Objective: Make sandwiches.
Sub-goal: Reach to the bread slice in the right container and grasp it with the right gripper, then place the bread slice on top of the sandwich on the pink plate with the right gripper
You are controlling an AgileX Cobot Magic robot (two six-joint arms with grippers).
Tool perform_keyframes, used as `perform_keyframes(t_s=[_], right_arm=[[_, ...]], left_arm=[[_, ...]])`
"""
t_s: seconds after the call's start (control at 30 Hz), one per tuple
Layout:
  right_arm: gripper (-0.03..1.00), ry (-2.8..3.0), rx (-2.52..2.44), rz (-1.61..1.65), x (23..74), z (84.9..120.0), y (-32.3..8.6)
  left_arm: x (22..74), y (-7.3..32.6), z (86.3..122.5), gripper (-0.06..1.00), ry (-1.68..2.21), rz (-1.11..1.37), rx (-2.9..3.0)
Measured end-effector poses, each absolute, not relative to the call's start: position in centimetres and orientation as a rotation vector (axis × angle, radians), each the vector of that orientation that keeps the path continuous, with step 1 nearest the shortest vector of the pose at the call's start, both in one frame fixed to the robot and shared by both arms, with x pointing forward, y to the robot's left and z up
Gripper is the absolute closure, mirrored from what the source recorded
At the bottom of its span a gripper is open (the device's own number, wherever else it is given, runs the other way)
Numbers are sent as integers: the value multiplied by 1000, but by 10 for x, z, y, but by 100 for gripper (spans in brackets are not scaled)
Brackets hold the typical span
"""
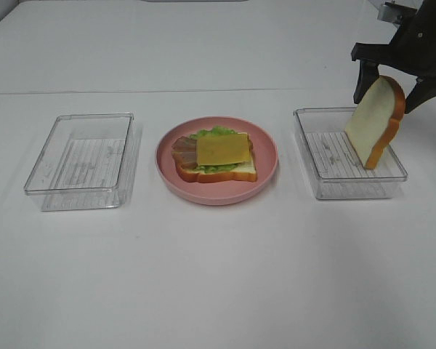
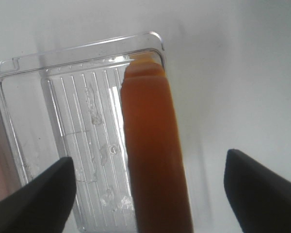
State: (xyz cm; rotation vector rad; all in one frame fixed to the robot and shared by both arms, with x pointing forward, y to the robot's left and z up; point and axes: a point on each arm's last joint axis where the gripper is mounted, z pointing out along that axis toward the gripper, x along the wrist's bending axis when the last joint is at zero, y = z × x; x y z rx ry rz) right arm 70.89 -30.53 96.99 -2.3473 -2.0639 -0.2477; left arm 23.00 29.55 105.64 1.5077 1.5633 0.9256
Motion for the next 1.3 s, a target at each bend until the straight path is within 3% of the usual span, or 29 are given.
perform_keyframes(t_s=[0.5,0.57,0.67,0.7,0.73,1.3], right_arm=[[22,-2031,-2312,-167,708,952,-305],[40,-2034,-2311,-166,708,952,-305],[48,-2037,-2310,-164,708,952,-305],[66,-2041,-2310,-161,708,952,-305],[73,-2042,-2307,-152,708,952,-306],[73,-2053,-2317,-159,707,963,-306]], left_arm=[[230,295,1056,-3,1563,925,1507],[230,295,1056,-3,1563,925,1507],[230,295,1056,-3,1563,925,1507],[230,295,1056,-3,1563,925,1507],[230,295,1056,-3,1563,925,1507],[230,295,1056,-3,1563,925,1507]])
